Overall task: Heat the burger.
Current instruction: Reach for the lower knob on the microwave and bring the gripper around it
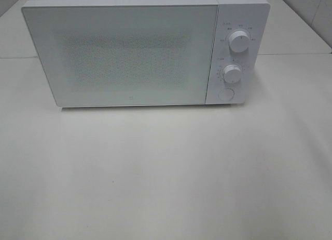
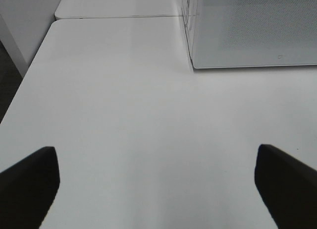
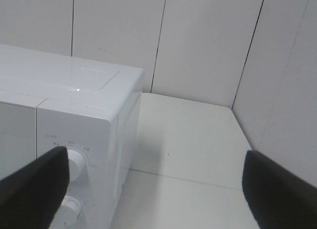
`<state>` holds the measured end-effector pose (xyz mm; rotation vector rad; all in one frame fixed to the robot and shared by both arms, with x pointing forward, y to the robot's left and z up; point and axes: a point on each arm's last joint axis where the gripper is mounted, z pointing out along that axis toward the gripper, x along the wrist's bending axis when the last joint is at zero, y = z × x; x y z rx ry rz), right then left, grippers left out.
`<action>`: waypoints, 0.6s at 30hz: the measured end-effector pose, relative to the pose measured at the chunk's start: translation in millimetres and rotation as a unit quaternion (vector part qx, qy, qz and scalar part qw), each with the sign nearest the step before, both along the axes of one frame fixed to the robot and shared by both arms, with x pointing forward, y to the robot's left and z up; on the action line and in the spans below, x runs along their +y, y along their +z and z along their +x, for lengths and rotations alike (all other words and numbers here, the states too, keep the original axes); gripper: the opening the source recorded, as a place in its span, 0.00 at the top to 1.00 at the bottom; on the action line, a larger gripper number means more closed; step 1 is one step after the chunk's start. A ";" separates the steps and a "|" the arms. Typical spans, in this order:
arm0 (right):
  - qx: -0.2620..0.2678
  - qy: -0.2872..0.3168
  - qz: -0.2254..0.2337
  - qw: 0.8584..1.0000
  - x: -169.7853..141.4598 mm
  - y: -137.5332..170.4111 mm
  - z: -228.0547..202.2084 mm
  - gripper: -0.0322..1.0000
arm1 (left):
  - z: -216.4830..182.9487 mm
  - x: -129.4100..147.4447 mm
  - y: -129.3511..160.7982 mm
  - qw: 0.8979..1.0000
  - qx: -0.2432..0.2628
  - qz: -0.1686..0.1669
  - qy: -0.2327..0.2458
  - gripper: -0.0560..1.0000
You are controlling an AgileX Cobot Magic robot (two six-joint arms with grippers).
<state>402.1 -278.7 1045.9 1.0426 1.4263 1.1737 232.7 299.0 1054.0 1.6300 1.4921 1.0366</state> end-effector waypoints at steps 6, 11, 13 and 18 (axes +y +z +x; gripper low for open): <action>0.001 0.001 0.032 0.999 1.9 -33.8 16.3 0.12 | 0.0 0.0 0.0 1.000 0.000 0.000 0.000 0.00; -0.004 0.006 0.040 0.999 3.5 -51.8 23.3 0.13 | 0.0 0.0 0.0 1.000 0.000 0.000 0.000 0.00; 0.009 0.009 0.042 0.999 4.8 -65.6 31.3 0.15 | 0.0 0.0 0.0 1.000 0.000 0.000 0.000 0.00; 0.035 0.022 0.042 0.998 10.9 -84.2 39.8 0.18 | 0.0 0.0 0.0 1.000 0.000 0.000 0.000 0.00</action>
